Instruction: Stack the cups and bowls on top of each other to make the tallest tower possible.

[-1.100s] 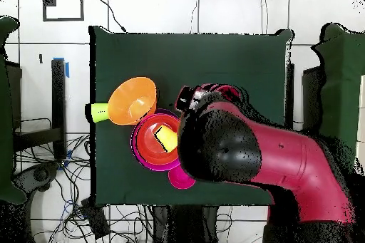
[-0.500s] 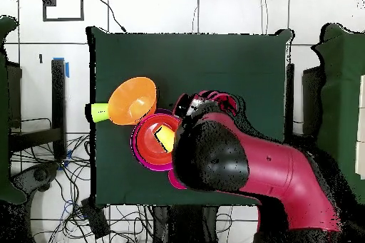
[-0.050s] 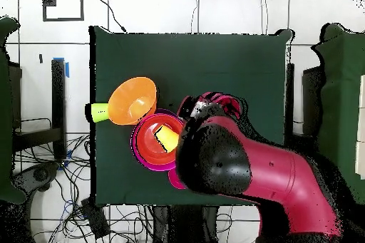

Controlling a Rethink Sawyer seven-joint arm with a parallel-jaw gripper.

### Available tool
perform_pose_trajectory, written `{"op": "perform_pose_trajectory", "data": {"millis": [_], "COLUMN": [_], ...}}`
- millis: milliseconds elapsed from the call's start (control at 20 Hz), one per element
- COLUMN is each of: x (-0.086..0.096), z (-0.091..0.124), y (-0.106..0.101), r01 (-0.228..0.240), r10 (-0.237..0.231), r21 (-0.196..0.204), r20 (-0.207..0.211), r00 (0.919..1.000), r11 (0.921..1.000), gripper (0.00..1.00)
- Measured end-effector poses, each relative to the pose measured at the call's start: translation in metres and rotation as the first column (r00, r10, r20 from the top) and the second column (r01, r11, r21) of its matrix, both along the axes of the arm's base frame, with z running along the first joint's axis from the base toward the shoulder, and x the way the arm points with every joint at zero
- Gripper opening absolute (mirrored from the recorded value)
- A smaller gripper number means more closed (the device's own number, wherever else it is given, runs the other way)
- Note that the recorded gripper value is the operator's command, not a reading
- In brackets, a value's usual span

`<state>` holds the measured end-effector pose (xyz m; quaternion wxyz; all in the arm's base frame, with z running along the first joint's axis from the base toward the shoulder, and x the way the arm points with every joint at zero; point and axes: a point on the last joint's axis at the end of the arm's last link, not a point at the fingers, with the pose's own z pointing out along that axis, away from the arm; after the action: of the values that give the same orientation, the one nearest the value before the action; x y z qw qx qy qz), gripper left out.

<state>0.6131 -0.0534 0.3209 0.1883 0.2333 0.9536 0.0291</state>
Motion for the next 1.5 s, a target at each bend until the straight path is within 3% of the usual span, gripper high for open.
{"op": "perform_pose_trajectory", "data": {"millis": [900,1500], "x": [-0.01,-0.017], "z": [-0.016,-0.051], "y": [-0.001,0.003], "r01": [0.022,0.031], "r10": [-0.02,-0.028], "r21": [-0.03,-0.021], "r20": [0.08,0.115], "r00": [0.9966,0.993], "r11": [0.9993,0.9993], "gripper": [0.0,0.0]}}
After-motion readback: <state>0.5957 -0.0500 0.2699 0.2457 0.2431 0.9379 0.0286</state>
